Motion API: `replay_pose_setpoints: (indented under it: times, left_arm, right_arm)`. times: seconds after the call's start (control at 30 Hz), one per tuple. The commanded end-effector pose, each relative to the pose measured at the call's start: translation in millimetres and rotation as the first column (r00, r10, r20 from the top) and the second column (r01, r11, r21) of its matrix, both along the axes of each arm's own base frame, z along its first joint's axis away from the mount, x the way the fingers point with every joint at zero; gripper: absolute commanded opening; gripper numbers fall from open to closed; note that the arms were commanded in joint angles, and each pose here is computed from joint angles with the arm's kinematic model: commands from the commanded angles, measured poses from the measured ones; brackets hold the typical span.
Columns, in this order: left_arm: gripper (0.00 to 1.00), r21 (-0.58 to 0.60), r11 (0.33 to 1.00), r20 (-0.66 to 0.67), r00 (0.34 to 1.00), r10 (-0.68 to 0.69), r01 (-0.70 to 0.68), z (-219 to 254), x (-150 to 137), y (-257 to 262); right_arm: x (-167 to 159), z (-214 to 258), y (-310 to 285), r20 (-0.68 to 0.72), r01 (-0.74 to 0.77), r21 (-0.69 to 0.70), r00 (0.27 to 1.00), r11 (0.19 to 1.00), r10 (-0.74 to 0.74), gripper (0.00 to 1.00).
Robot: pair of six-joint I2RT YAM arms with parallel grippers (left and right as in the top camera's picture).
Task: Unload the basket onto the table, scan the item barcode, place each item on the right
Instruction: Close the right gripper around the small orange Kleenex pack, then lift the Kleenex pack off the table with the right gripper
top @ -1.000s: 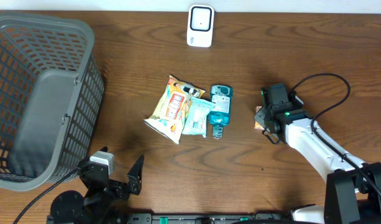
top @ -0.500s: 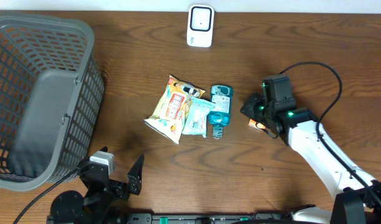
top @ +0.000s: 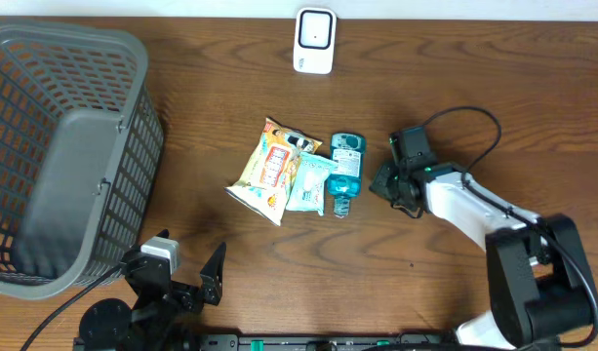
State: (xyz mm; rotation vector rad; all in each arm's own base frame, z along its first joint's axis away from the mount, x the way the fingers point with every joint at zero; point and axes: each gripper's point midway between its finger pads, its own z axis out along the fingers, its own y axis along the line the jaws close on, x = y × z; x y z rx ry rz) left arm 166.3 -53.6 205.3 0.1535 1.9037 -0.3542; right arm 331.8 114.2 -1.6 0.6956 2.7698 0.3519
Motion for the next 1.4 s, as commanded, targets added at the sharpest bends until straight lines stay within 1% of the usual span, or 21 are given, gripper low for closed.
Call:
replay_pose_setpoints:
  times: [0.0, 0.1, 0.17, 0.3, 0.37, 0.53, 0.6, 0.63, 0.67, 0.77, 0.83, 0.93, 1.03, 1.13, 1.2, 1.3, 1.37]
  left_arm:
    - [0.98, -0.005, 1.0, 0.011, 1.0, -0.007, 0.007, 3, -1, -1]
    - [0.98, -0.005, 1.0, 0.011, 1.0, -0.007, 0.007, 3, -1, -1]
    - [0.98, -0.005, 1.0, 0.011, 1.0, -0.007, 0.007, 3, -1, -1]
    - [0.98, -0.005, 1.0, 0.011, 1.0, -0.007, 0.007, 3, -1, -1]
    - [0.98, -0.005, 1.0, 0.011, 1.0, -0.007, 0.007, 3, -1, -1]
    - [0.98, -0.005, 1.0, 0.011, 1.0, -0.007, 0.007, 3, -1, -1]
    - [0.98, -0.005, 1.0, 0.011, 1.0, -0.007, 0.007, 3, -1, -1]
    - [0.98, -0.005, 1.0, 0.011, 1.0, -0.007, 0.007, 3, -1, -1]
    - [0.98, -0.005, 1.0, 0.011, 1.0, -0.007, 0.007, 3, -1, -1]
    - [0.98, -0.005, 1.0, 0.011, 1.0, -0.007, 0.007, 3, -1, -1]
    - [0.98, -0.005, 1.0, 0.011, 1.0, -0.007, 0.007, 3, -1, -1]
    - [0.98, -0.005, 1.0, 0.011, 1.0, -0.007, 0.007, 3, -1, -1]
    - [0.98, -0.005, 1.0, 0.011, 1.0, -0.007, 0.007, 3, -1, -1]
    - [0.98, -0.005, 1.0, 0.011, 1.0, -0.007, 0.007, 3, -1, -1]
    - [0.98, -0.005, 1.0, 0.011, 1.0, -0.007, 0.007, 3, -1, -1]
    - [0.98, -0.005, 1.0, 0.011, 1.0, -0.007, 0.007, 3, -1, -1]
    - [0.98, -0.005, 1.0, 0.011, 1.0, -0.007, 0.007, 3, -1, -1]
  right_arm:
    - [-13, -11, -3, -0.061, -0.021, -0.032, 0.998, 0.999, 0.019, 0.01]
    - [-18, -5, -11, -0.067, -0.011, -0.065, 0.998, 0.998, 0.006, 0.01]
    - [-18, 4, -25, -0.049, 0.013, -0.124, 0.999, 0.992, -0.019, 0.01]
    - [-16, 35, -48, 0.037, 0.065, -0.224, 0.998, 0.972, -0.059, 0.01]
    - [-13, 56, -51, 0.098, 0.074, -0.228, 0.994, 0.971, -0.053, 0.01]
    - [-12, 100, -50, 0.218, 0.093, -0.18, 0.975, 0.979, -0.053, 0.02]
    - [-19, 105, -52, 0.213, 0.149, -0.149, 0.97, 0.978, -0.115, 0.09]
    - [-25, 105, -54, 0.195, 0.187, -0.134, 0.968, 0.973, -0.159, 0.17]
    - [-31, 103, -56, 0.173, 0.22, -0.125, 0.965, 0.967, -0.197, 0.25]
    - [-47, 93, -61, 0.095, 0.342, -0.105, 0.938, 0.934, -0.333, 0.57]
    - [-52, 89, -62, 0.066, 0.4, -0.096, 0.916, 0.911, -0.395, 0.65]
    - [-53, 87, -63, 0.053, 0.448, -0.084, 0.894, 0.89, -0.445, 0.71]
    - [-53, 85, -64, 0.043, 0.497, -0.07, 0.868, 0.865, -0.495, 0.72]
    - [-53, 80, -72, 0.033, 0.569, -0.065, 0.822, 0.82, -0.568, 0.66]
    - [-52, 71, -77, 0.018, 0.604, -0.075, 0.796, 0.793, -0.605, 0.66]
    - [-51, 57, -82, -0.005, 0.619, -0.102, 0.782, 0.779, -0.623, 0.66]
    - [-48, 46, -84, -0.023, 0.626, -0.121, 0.774, 0.771, -0.632, 0.62]
